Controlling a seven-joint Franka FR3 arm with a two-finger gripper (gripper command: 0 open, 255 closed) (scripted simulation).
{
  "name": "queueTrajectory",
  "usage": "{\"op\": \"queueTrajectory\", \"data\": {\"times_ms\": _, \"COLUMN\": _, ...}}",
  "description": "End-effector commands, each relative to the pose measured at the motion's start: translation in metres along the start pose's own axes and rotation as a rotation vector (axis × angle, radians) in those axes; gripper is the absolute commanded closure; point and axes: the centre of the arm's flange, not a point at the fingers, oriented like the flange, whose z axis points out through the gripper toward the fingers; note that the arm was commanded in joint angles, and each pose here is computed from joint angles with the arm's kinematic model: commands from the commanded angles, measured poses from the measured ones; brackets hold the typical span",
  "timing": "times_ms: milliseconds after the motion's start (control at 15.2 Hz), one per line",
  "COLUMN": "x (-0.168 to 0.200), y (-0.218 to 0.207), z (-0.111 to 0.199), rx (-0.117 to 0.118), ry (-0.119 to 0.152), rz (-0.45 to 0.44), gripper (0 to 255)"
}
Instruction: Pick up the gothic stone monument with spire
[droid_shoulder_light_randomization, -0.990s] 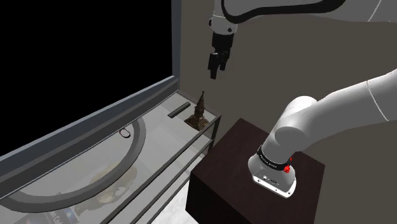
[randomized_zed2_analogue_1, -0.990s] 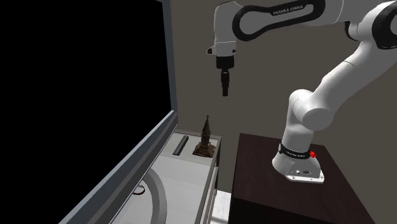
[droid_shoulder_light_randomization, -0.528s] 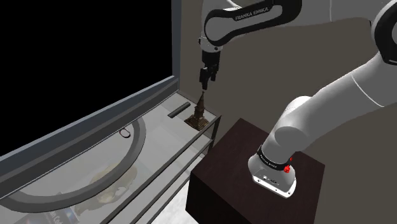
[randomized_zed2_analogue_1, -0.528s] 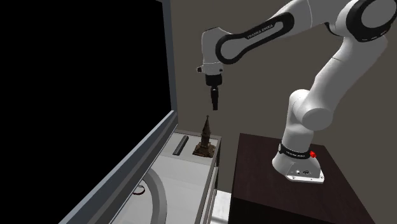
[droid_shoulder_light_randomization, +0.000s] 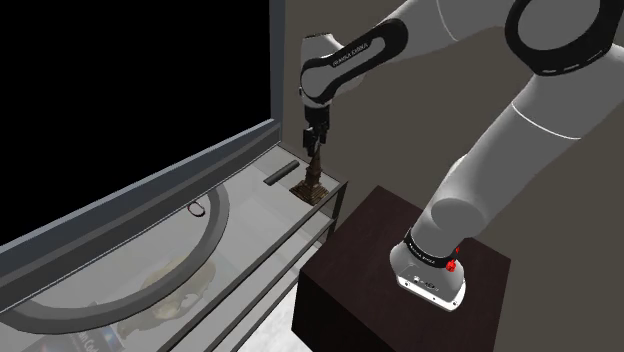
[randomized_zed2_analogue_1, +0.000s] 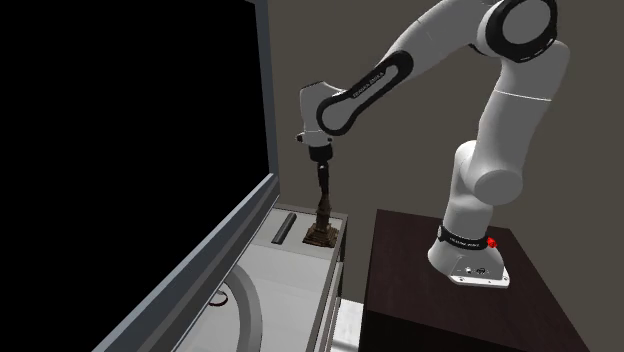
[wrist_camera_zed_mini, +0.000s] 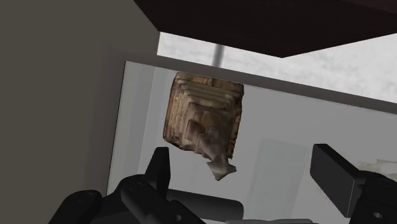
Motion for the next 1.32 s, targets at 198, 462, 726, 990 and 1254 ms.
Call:
{"op": "queueTrajectory", "data": {"times_ms": 198, "x": 0.036, "y": 0.020, "z": 0.055, "rx": 0.003, "ry": -0.024, "rz": -0.025, "gripper": 0}}
{"op": "queueTrajectory", "data": {"times_ms": 462, "x": 0.040, "y": 0.021, "z": 0.074, "rx": 0.003, "ry": -0.025, "rz": -0.026, "gripper": 0}}
{"op": "queueTrajectory", "data": {"times_ms": 726, "x": 0.043, "y": 0.022, "z": 0.098, "rx": 0.003, "ry": -0.025, "rz": -0.026, "gripper": 0}}
{"op": "queueTrajectory", "data": {"times_ms": 990, "x": 0.044, "y": 0.022, "z": 0.097, "rx": 0.003, "ry": -0.025, "rz": -0.026, "gripper": 255}}
{"op": "queueTrajectory", "data": {"times_ms": 1254, "x": 0.044, "y": 0.022, "z": 0.097, "rx": 0.003, "ry": -0.025, "rz": -0.026, "gripper": 255}}
